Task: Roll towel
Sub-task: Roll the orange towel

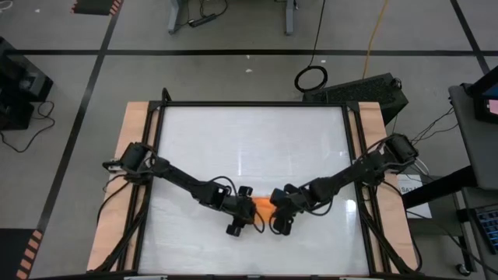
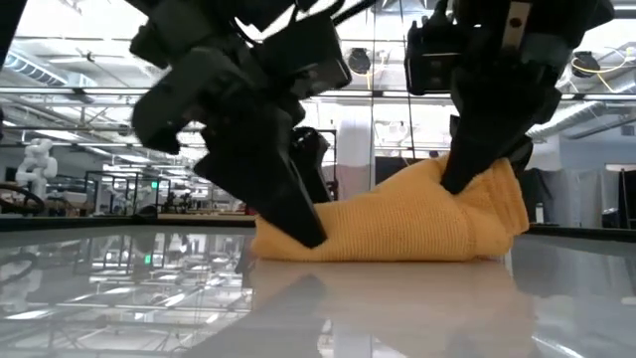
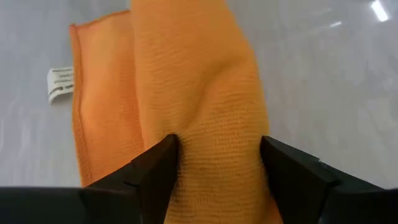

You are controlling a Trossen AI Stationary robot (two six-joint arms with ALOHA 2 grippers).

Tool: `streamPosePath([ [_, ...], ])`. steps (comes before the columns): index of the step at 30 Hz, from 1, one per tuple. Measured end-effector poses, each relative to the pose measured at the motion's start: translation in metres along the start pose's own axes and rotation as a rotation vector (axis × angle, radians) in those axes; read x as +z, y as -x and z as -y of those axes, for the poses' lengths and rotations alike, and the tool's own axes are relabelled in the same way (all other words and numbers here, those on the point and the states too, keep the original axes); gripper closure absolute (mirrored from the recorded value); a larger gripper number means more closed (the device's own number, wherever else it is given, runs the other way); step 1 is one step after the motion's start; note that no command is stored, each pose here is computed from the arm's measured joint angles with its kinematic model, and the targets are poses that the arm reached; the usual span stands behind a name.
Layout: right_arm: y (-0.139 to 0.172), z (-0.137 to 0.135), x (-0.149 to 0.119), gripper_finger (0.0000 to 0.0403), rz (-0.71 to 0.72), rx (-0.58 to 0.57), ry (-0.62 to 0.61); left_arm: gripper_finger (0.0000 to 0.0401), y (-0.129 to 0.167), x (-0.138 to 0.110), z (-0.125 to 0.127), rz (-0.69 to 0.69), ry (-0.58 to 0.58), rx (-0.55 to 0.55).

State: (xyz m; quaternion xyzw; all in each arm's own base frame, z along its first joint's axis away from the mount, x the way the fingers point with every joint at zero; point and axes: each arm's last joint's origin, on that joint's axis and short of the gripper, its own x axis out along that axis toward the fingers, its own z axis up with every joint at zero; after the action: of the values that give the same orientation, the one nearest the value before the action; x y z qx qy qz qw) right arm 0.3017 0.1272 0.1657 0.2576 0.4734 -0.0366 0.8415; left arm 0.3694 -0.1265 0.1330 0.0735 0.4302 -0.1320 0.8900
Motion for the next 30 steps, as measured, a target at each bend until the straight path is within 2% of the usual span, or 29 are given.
streamPosePath([
  [5, 0.000, 0.001, 0.001, 0.0286, 0.003, -0.005, 0.020, 0.0209, -0.007, -0.003, -0.009, -0.014, 0.063, -0.052],
  [10, 0.008, -0.001, -0.001, 0.0193, -0.005, -0.004, 0.077, 0.0291, -0.009, -0.003, -0.018, -0.006, 0.105, -0.117],
  [13, 0.019, -0.004, -0.004, 0.0158, -0.006, -0.008, 0.119, 0.0344, -0.009, -0.003, -0.023, 0.001, 0.120, -0.169],
  [16, 0.033, -0.008, -0.011, 0.0147, 0.004, -0.046, 0.183, 0.0378, -0.009, -0.003, -0.029, 0.016, 0.136, -0.290],
  [19, 0.045, -0.017, -0.020, 0.0149, 0.055, -0.072, 0.275, 0.0379, -0.009, -0.003, -0.035, 0.020, 0.150, -0.366],
  [25, 0.051, -0.041, -0.040, 0.0161, 0.194, -0.095, 0.543, 0.0358, -0.007, -0.005, -0.049, 0.017, 0.190, -0.436],
  [30, 0.039, -0.051, -0.050, 0.0159, 0.284, -0.168, 0.662, 0.0355, -0.006, -0.007, -0.059, 0.017, 0.239, -0.468],
])
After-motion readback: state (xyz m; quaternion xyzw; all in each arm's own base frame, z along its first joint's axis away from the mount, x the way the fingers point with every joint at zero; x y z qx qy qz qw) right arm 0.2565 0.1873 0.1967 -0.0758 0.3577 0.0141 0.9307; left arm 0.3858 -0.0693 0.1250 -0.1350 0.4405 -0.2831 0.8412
